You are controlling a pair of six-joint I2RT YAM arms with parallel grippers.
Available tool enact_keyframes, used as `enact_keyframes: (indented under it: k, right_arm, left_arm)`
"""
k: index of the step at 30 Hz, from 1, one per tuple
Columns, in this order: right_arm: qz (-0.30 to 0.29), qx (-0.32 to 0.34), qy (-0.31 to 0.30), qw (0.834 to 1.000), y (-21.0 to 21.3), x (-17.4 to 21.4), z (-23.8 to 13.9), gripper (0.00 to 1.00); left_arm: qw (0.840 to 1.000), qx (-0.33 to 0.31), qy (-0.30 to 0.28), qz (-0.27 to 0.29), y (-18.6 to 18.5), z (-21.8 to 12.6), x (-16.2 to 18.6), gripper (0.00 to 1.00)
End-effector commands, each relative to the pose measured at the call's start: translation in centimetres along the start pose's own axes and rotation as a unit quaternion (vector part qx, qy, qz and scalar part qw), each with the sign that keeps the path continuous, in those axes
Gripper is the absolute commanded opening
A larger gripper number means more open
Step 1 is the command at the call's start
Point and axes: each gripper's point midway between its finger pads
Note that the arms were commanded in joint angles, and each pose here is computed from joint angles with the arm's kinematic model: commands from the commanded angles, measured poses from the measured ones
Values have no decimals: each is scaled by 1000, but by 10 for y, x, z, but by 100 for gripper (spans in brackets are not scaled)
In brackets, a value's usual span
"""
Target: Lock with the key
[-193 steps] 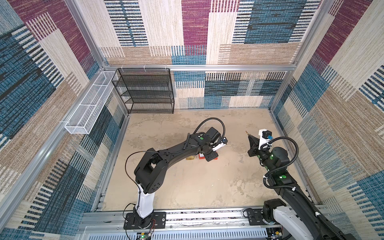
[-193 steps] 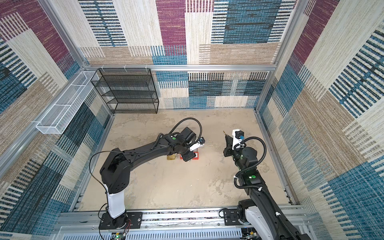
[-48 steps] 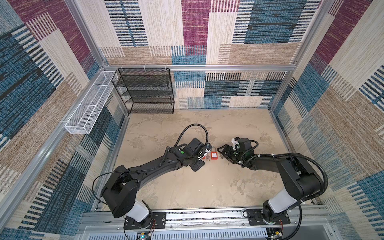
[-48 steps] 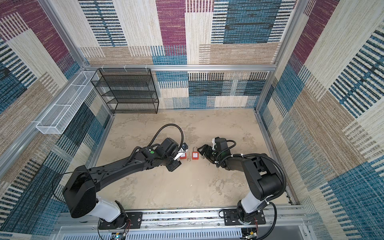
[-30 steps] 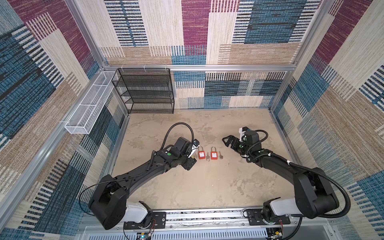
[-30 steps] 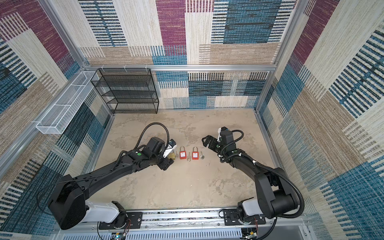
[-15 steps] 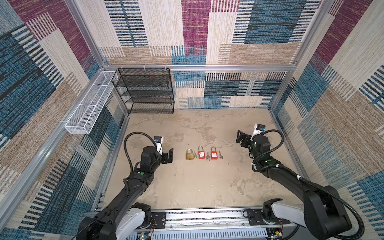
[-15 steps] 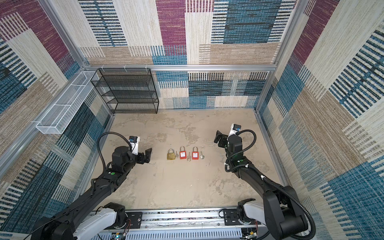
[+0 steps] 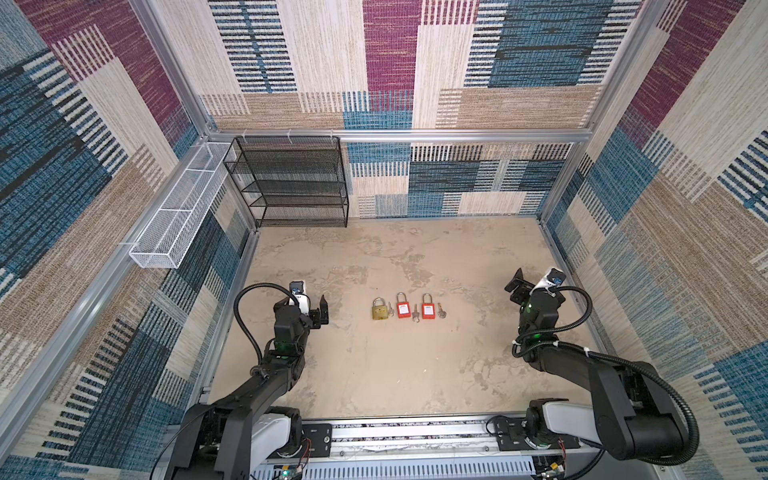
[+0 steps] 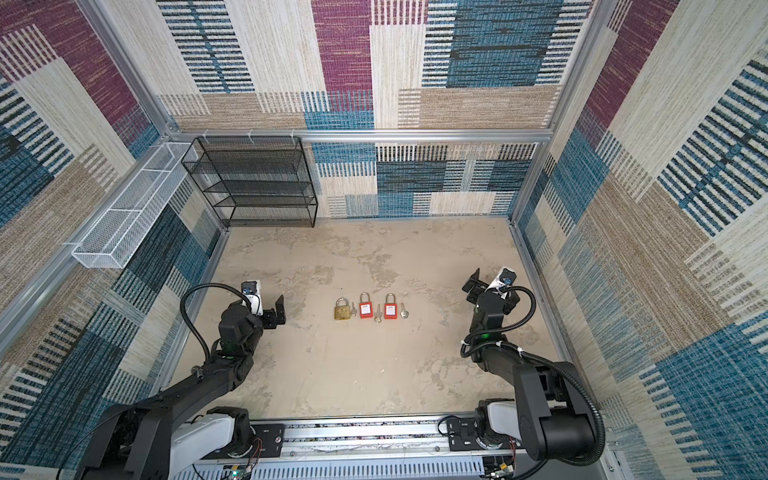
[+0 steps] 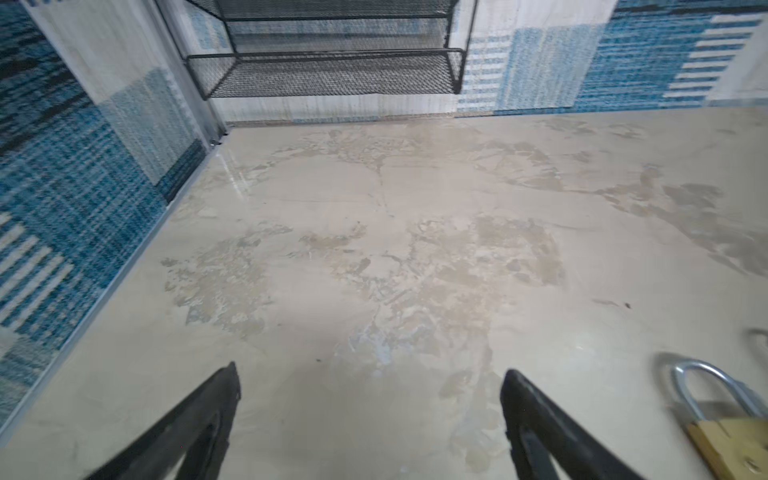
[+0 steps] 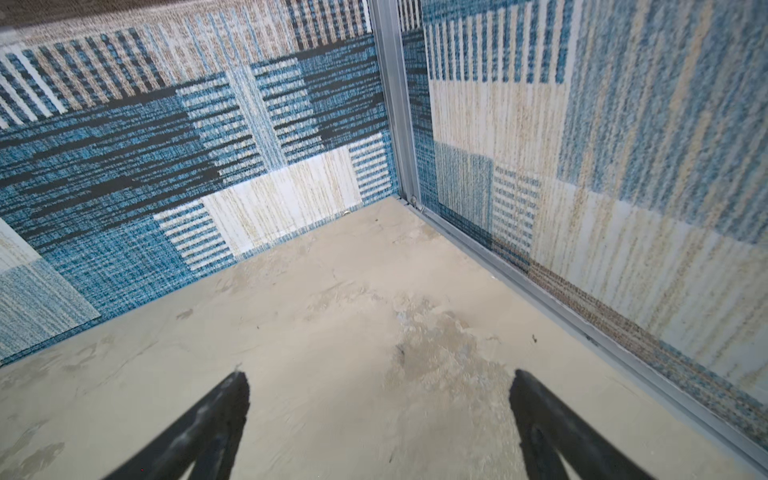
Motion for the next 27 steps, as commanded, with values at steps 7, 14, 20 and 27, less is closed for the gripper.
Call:
enact_keyframes:
  k: [7,14,20,27]
  right_arm:
    - [-34,-23,-27,999,6,-10,1,99]
    - [-40,-57,-54,996,5,8,-15,99]
    - [-77,-150,-68,983,33,14,-29,99]
    - [-90,-147,-31,985,40,29,-8,99]
  left_arm:
    - [992,-57,-64,-97,50,15,-10,99]
    - [995,-10,-51,-91,38,30,2,99]
    - [990,124,-52,-33,-7,34,4,99]
    - [994,96,18,-48,1,59,9,99]
Point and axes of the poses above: each gripper's point midway between its finger pads, its own z axis out along the fingers, its own y axis along the line the jaws close on, x = y × z, and after that the axes turned 4 degrees about -z, right-handed
